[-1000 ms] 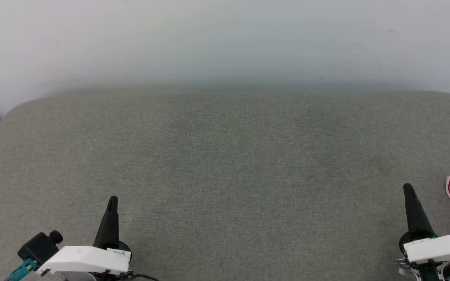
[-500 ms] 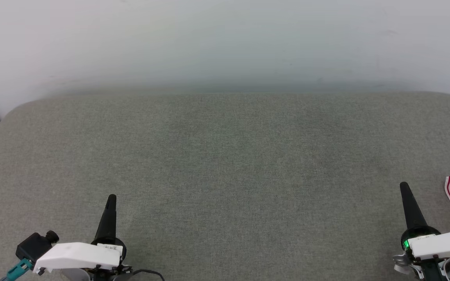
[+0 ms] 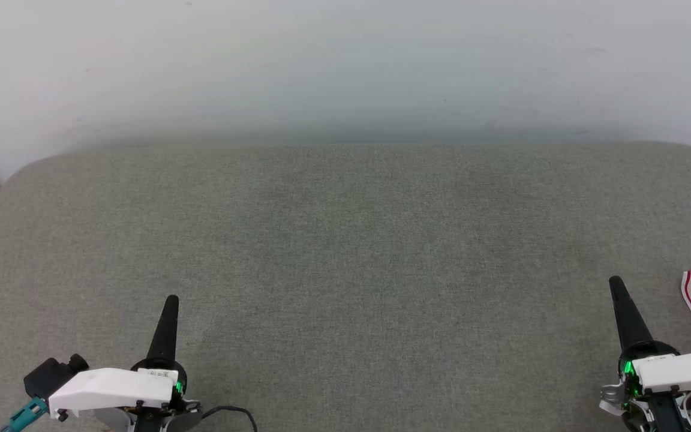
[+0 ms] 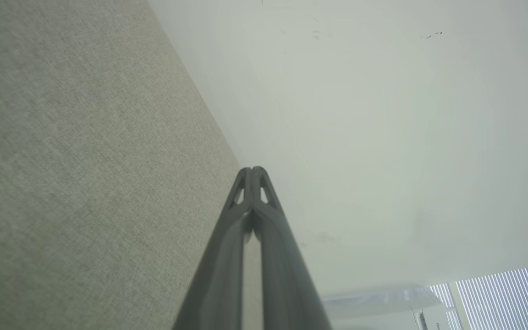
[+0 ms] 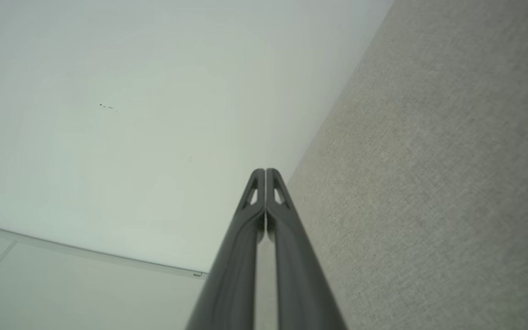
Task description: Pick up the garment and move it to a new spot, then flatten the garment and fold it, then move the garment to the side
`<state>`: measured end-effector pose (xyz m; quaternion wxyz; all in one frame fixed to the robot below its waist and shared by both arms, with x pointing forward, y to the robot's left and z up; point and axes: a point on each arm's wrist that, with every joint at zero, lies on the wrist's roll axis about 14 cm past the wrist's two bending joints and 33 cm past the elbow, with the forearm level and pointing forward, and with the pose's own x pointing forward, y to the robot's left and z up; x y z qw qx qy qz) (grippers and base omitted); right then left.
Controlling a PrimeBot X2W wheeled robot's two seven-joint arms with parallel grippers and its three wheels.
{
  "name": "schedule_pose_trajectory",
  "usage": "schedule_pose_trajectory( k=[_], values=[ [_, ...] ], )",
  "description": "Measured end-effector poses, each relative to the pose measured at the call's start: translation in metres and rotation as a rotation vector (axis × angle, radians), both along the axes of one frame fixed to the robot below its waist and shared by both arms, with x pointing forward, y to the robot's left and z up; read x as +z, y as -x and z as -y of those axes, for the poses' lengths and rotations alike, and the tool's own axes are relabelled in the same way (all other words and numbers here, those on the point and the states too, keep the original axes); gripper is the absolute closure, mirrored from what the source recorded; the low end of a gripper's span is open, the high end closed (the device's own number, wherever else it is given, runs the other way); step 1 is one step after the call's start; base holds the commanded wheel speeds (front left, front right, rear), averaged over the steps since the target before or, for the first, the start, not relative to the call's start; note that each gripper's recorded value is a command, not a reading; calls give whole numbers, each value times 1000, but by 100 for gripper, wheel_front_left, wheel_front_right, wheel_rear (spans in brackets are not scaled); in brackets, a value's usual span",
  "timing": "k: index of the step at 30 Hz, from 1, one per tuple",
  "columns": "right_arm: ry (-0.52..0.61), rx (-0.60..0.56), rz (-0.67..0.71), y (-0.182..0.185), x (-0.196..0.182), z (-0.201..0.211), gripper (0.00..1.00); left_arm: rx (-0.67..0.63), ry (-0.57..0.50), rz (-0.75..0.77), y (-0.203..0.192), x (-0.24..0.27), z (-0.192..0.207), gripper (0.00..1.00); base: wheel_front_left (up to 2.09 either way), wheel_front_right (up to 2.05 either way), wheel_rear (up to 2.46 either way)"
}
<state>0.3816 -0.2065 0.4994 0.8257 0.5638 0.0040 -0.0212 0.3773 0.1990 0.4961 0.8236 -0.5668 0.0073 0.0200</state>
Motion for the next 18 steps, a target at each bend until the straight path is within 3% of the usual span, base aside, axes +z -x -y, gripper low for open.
schedule_pose_trajectory(
  k=[18],
  values=[
    [-159,7,5,-2,0,-2,100,-2,157,5,-4,2,-1,100,0,0,0]
  ],
)
